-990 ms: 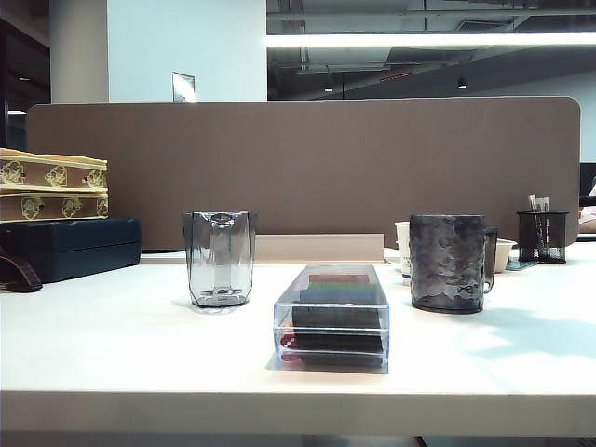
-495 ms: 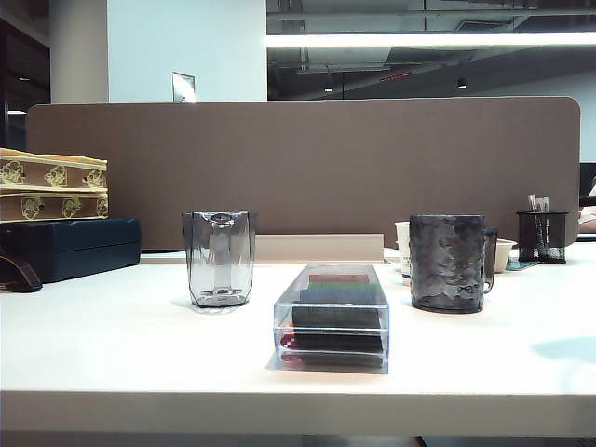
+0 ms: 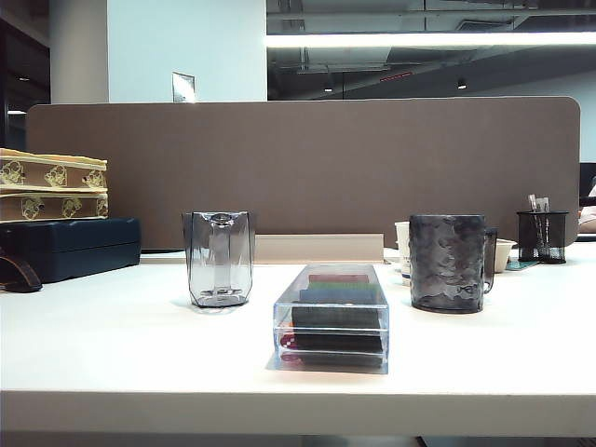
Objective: Pick up the letter "c" and put it in the paper cup.
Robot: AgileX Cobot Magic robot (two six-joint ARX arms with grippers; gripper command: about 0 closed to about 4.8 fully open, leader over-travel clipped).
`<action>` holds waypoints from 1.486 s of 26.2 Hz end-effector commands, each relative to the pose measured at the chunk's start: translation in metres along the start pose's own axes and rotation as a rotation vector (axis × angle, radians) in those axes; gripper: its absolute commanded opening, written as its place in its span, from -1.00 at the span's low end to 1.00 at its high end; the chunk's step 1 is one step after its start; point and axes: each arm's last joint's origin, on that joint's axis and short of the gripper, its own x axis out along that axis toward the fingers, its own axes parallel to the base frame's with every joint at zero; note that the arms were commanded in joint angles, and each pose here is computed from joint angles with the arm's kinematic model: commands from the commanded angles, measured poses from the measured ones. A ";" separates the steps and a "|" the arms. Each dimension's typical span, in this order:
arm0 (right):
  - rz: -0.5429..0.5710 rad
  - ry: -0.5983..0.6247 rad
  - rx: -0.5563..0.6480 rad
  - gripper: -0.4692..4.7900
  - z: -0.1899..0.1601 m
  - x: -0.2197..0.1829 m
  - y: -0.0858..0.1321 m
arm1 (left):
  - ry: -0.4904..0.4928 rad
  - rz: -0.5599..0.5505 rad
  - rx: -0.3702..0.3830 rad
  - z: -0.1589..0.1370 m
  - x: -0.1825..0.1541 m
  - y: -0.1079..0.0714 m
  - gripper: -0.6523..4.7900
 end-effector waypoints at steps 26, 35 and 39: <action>-0.077 -0.187 -0.007 -0.51 -0.056 0.077 -0.002 | -0.016 0.001 -0.004 0.003 0.000 0.000 -0.78; -0.089 -0.307 -0.012 -0.80 -0.064 0.087 -0.002 | -0.016 0.001 -0.004 0.002 0.000 0.000 -0.78; -0.140 -0.355 -0.006 -0.83 -0.070 0.092 -0.003 | -0.016 0.001 -0.004 0.003 0.000 0.000 -0.78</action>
